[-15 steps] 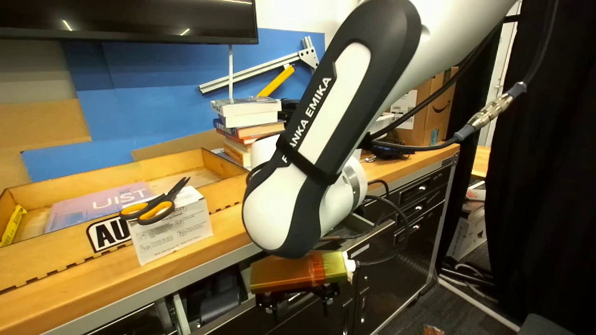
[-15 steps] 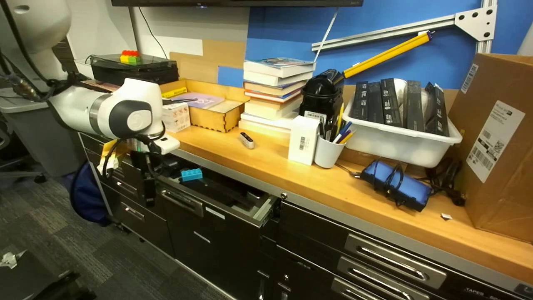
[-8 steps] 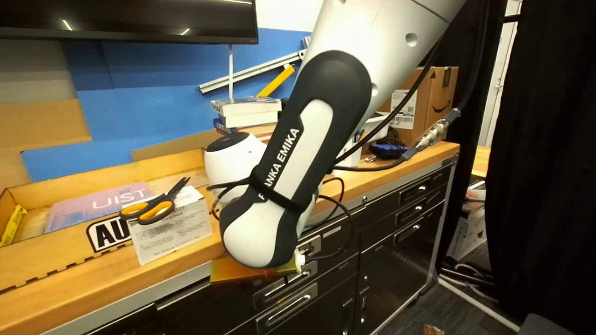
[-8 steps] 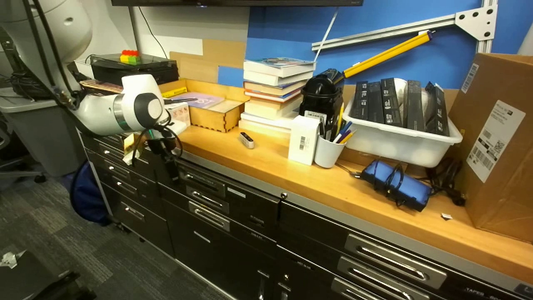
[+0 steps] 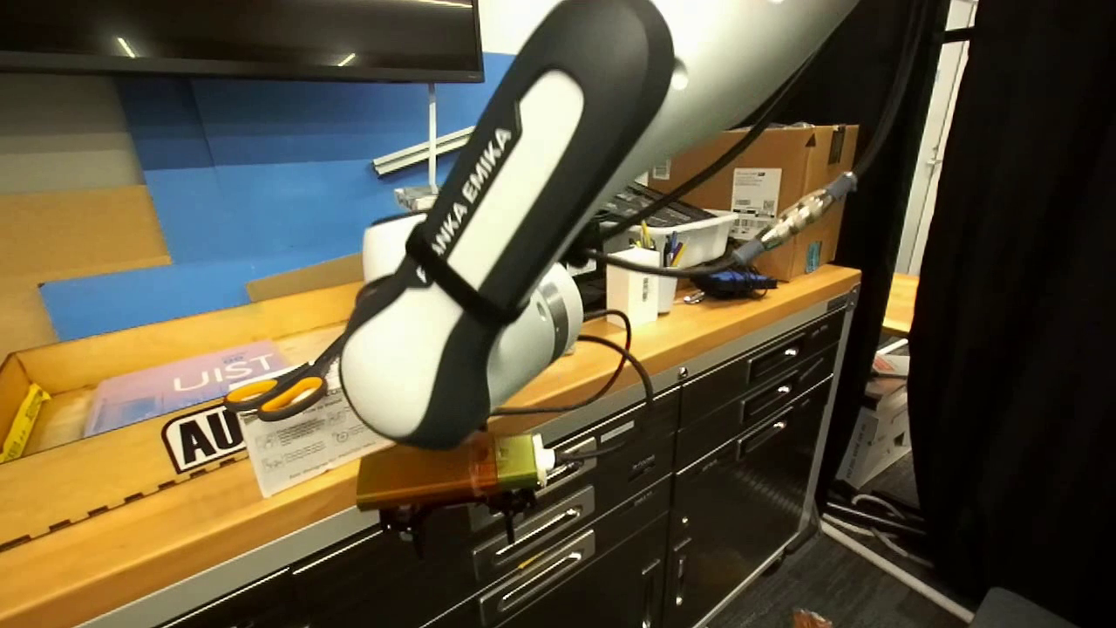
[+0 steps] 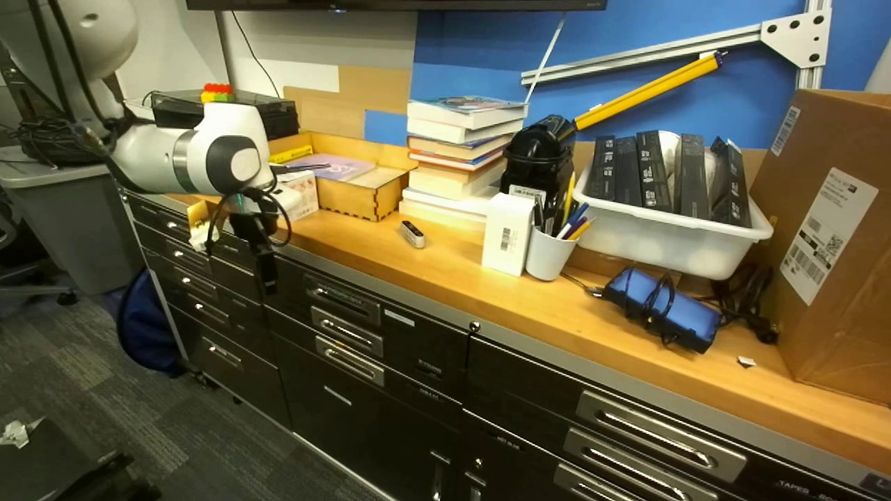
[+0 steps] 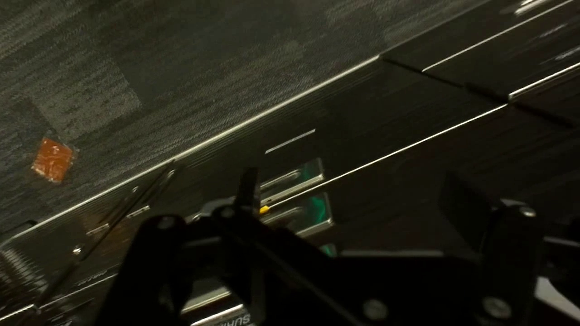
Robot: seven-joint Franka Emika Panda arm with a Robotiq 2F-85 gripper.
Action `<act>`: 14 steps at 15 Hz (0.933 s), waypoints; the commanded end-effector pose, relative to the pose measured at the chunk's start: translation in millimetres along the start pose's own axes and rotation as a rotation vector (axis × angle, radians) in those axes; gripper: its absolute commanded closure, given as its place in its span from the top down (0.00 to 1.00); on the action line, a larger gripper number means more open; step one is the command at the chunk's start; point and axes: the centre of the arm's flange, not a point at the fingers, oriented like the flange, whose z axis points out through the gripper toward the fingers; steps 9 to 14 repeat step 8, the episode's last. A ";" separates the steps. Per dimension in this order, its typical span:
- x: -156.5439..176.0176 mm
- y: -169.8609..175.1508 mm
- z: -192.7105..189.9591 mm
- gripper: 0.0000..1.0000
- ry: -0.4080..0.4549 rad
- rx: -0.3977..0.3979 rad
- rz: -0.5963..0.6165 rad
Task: Pick up the blue object from the counter and put it in the open drawer and close it
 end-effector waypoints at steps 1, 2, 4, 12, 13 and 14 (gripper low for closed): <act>-7.7 29.5 -81.3 1.00 -0.135 0.032 -0.045; -8.0 33.5 -100.0 1.00 -0.164 0.030 -0.027; -10.0 40.6 -139.6 1.00 -0.234 0.070 -0.045; -12.0 46.4 -208.3 1.00 -0.253 0.169 -0.054; -12.0 46.4 -208.3 1.00 -0.253 0.169 -0.054; -12.0 46.4 -208.3 1.00 -0.253 0.169 -0.054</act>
